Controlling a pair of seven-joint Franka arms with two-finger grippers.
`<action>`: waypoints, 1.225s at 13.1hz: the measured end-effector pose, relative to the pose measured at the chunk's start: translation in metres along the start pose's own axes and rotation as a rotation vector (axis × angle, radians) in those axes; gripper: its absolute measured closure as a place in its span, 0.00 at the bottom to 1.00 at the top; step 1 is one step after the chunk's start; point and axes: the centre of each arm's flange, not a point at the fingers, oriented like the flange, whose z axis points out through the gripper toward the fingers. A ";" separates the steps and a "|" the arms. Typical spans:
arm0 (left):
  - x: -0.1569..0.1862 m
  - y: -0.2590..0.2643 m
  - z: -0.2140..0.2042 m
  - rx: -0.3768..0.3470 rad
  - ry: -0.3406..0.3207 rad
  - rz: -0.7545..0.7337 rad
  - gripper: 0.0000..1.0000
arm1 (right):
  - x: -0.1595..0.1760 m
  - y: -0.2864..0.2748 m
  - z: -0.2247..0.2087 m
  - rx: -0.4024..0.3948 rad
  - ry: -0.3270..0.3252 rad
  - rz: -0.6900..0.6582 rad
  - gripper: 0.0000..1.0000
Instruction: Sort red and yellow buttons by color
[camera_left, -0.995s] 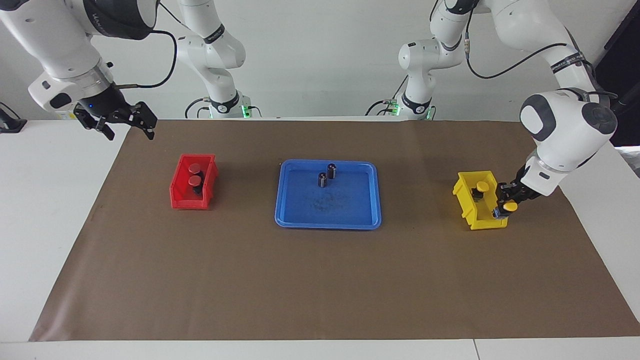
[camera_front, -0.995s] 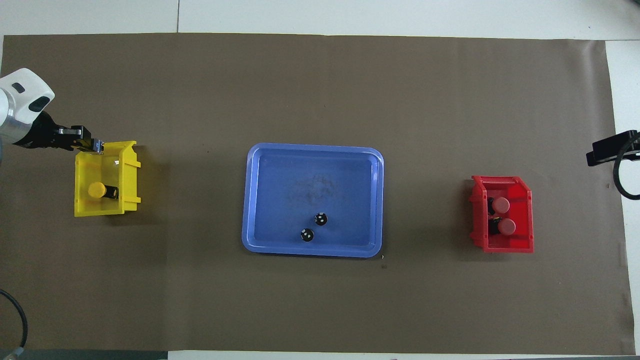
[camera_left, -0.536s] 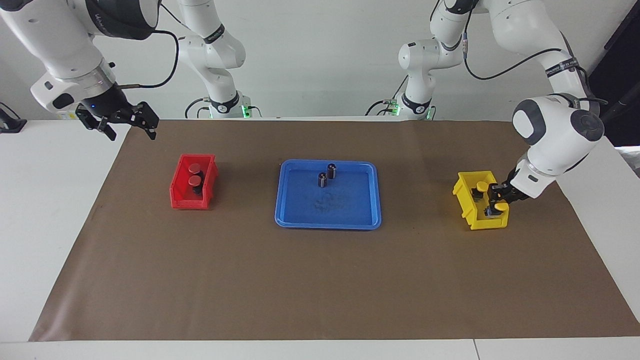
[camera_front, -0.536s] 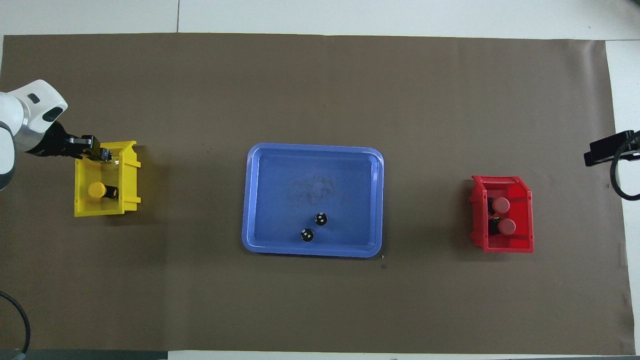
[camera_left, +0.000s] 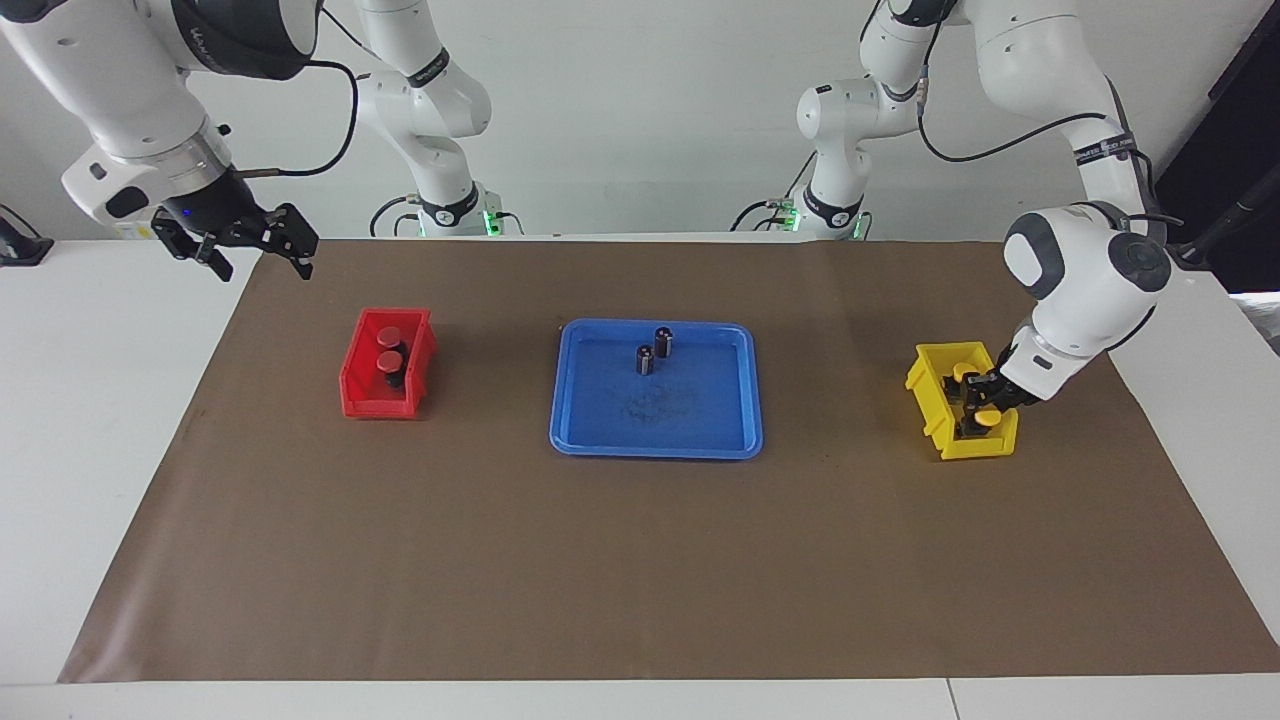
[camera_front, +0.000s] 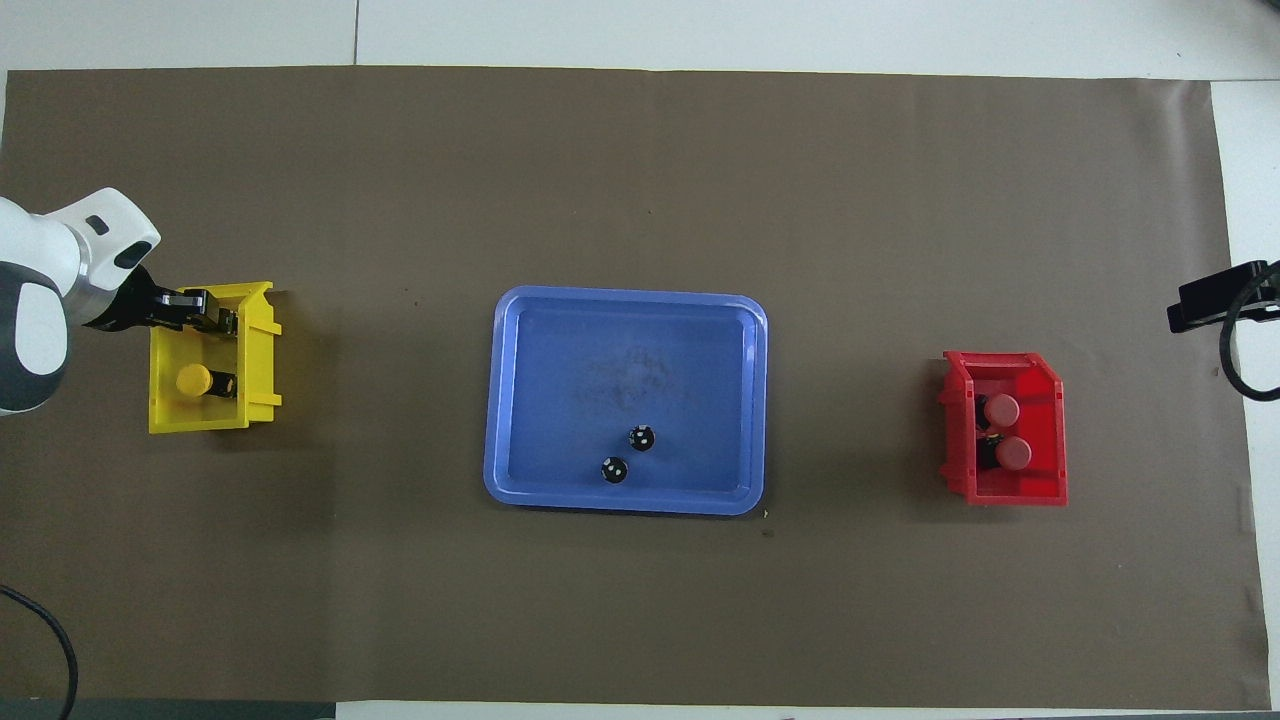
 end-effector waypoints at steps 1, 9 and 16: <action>0.000 0.000 -0.002 0.000 0.003 0.000 0.40 | 0.000 0.000 0.000 0.000 0.000 0.000 0.00; -0.006 0.007 -0.100 -0.015 -0.007 0.006 0.00 | 0.000 0.000 0.000 0.000 0.000 0.000 0.00; -0.023 0.018 -0.211 -0.016 -0.018 0.029 0.00 | 0.000 0.000 0.000 0.000 0.000 0.000 0.00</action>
